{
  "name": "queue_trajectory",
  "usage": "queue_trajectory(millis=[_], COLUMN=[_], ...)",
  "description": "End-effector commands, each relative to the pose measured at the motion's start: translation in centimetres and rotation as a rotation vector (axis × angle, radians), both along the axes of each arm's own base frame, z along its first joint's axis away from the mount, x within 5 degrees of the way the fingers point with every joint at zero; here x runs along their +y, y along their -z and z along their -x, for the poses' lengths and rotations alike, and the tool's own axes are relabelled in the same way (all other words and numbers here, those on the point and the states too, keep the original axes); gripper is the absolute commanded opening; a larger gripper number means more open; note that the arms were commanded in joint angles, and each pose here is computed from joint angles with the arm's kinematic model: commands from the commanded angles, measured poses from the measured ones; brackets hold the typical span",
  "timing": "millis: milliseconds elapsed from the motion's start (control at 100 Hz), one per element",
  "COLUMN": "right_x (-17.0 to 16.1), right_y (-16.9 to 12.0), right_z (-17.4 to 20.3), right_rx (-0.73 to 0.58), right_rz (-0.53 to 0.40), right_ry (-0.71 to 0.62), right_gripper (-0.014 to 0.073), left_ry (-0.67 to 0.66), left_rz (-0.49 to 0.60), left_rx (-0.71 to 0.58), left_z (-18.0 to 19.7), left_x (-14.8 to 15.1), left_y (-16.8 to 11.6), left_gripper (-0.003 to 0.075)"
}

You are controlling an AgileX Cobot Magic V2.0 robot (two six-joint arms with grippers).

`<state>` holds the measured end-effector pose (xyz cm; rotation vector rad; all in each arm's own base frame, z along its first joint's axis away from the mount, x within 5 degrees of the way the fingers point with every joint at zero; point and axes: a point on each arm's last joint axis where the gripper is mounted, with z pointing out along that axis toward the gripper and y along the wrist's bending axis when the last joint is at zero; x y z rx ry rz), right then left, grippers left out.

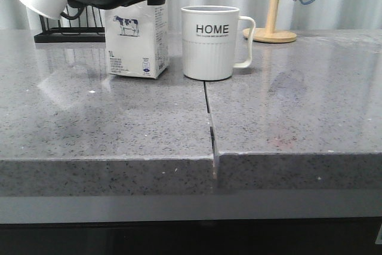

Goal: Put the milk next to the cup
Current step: 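Lower the milk carton beside the mug and open the left gripper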

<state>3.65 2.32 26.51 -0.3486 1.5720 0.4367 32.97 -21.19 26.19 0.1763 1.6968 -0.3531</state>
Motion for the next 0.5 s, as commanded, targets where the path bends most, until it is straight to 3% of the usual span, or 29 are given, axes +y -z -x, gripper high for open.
queue_trajectory(millis=[0, 490], right_x=[-0.2, -0.2], right_y=[-1.5, -1.5], right_z=[0.1, 0.1], right_rx=[-0.094, -0.094], right_rz=[-0.034, -0.034], right_ry=[0.019, 0.019], right_gripper=[-0.0067, -0.0067], left_ry=[-0.012, 0.037], left_rz=[0.053, 0.034], left_rx=[-0.109, -0.165], left_z=[0.6, 6.2], left_x=[0.2, 3.1], left_y=[-3.2, -5.8], left_gripper=[0.0639, 0.0638])
